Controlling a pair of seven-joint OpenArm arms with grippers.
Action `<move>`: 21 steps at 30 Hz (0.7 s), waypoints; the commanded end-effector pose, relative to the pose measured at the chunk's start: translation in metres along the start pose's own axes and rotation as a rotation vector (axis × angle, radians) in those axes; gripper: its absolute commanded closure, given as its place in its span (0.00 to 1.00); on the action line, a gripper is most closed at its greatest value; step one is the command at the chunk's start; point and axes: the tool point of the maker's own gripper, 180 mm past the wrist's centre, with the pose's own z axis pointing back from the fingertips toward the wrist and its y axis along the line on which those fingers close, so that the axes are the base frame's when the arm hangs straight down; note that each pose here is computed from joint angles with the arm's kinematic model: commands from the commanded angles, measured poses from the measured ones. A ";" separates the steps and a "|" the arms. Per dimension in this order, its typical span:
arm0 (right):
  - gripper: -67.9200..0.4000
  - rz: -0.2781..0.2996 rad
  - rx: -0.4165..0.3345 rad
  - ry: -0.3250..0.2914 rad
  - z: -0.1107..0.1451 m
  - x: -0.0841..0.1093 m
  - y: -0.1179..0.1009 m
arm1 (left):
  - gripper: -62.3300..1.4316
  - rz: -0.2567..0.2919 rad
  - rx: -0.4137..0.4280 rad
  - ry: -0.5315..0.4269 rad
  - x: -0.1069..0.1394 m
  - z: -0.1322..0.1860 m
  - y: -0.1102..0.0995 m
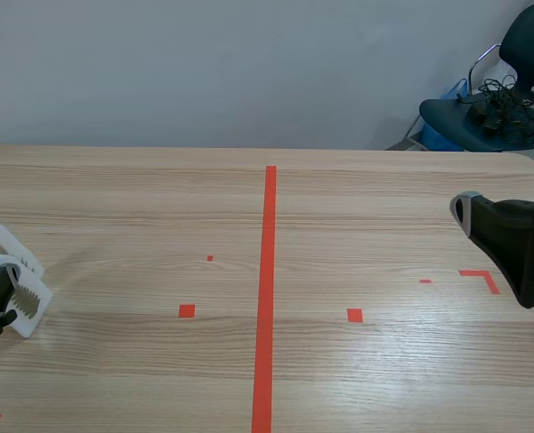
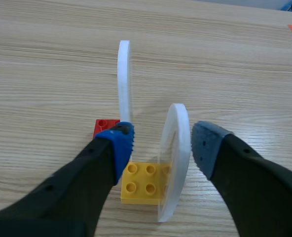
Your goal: Do the leaf sorting experiment
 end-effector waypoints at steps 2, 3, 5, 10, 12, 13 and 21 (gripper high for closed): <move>0.01 0.000 0.009 -0.026 -0.002 0.007 0.000 | 0.42 -0.029 -0.014 -0.041 0.017 -0.002 0.002; 0.01 0.000 0.009 -0.026 -0.002 0.007 0.000 | 0.40 -0.038 -0.013 -0.045 0.020 -0.002 0.004; 0.01 0.000 0.009 -0.026 -0.002 0.007 0.000 | 0.35 -0.048 -0.026 -0.065 0.032 0.000 0.008; 0.01 0.000 0.009 -0.027 -0.001 0.008 0.000 | 0.16 -0.014 -0.177 -0.185 0.091 0.017 -0.006; 0.01 -0.001 0.009 -0.028 -0.001 0.008 0.000 | 0.10 -0.021 -0.274 -0.227 0.115 0.029 -0.022; 0.01 -0.002 0.009 -0.030 -0.001 0.008 0.000 | 0.07 -0.037 -0.331 -0.244 0.124 0.035 -0.033; 0.01 0.004 0.010 -0.035 -0.002 0.011 0.000 | 0.00 -0.164 -0.554 -0.180 0.138 0.057 -0.118</move>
